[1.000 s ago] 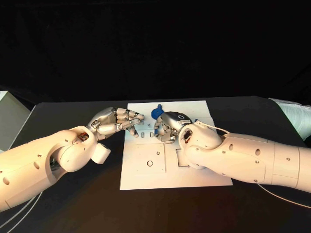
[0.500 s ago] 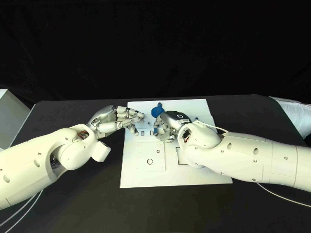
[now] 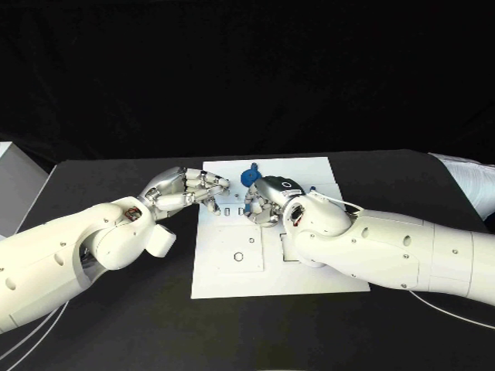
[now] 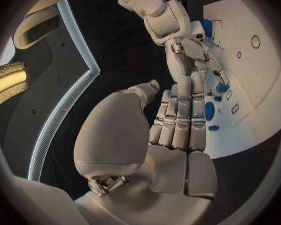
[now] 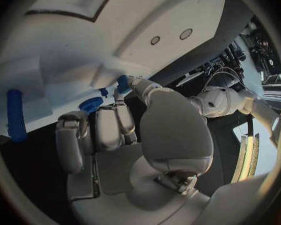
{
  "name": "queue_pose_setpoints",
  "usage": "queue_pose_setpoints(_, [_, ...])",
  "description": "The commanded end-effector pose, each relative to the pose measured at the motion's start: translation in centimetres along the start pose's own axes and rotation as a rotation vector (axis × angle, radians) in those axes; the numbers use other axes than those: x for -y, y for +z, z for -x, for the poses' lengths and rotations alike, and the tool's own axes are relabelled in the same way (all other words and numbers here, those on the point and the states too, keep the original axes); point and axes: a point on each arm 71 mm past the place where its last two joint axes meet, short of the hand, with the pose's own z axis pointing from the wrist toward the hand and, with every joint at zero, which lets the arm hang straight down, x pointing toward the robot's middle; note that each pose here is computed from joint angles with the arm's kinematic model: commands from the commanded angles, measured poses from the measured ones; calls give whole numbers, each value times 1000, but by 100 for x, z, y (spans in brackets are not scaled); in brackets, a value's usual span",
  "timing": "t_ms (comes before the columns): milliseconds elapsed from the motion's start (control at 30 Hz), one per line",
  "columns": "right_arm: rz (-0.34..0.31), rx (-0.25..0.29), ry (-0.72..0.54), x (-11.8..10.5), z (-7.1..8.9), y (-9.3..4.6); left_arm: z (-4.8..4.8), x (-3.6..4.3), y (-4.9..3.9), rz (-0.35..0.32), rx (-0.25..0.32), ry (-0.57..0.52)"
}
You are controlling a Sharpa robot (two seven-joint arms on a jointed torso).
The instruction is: Assemble the parts on the task board
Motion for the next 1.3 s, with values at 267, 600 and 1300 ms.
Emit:
queue_pose_setpoints(267, [2,0,-16,8,-8,3,-19,6,6,-5,-11,-11])
queue_pose_setpoints(600, [10,15,-9,13,4,-1,-17,2,9,-5,-12,-12])
queue_pose_setpoints(1300, [46,58,24,6,59,-105,-3,-9,12,1,-6,-11])
